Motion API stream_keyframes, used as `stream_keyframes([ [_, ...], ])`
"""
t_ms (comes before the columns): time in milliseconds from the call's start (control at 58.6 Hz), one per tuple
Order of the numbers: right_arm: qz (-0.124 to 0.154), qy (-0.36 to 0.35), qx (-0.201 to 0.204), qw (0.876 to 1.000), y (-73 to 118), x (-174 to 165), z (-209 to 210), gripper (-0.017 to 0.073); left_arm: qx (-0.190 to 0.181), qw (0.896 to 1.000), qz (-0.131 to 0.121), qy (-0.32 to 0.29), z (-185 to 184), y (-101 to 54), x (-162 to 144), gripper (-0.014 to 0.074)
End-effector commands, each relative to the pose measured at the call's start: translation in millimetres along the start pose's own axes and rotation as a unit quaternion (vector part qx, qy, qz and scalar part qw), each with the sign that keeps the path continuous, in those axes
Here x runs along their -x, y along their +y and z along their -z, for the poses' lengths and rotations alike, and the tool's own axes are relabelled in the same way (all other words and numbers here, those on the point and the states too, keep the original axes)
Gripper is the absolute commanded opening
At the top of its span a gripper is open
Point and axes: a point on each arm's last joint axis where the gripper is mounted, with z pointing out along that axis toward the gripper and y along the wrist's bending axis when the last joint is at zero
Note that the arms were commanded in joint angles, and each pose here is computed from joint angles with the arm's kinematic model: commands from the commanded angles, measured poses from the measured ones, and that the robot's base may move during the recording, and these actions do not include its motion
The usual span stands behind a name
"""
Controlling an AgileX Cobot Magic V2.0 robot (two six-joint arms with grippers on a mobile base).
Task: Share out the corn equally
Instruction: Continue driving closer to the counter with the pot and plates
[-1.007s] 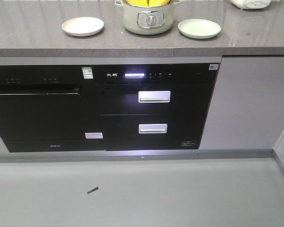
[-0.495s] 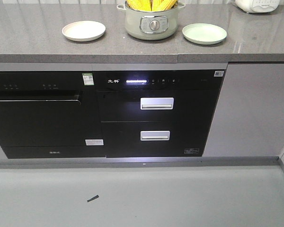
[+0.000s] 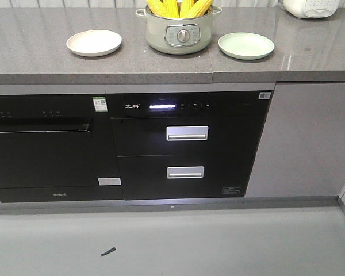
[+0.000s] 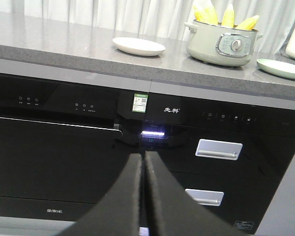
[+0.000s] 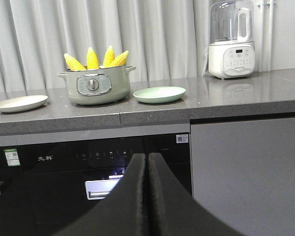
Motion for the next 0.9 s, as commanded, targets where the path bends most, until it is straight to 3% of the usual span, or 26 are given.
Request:
stream_keyframes([
  [0, 0.007, -0.030, 0.003, 1.000, 0.8, 0.8, 0.2, -0.0005, -0.007, 0.999, 0.004, -0.053, 3.1, -2.3, 14.2, -0.0006],
  [887, 0.007, -0.030, 0.003, 1.000, 0.8, 0.8, 0.2, -0.0005, -0.007, 0.999, 0.004, -0.053, 3.1, -2.3, 14.2, -0.0006],
])
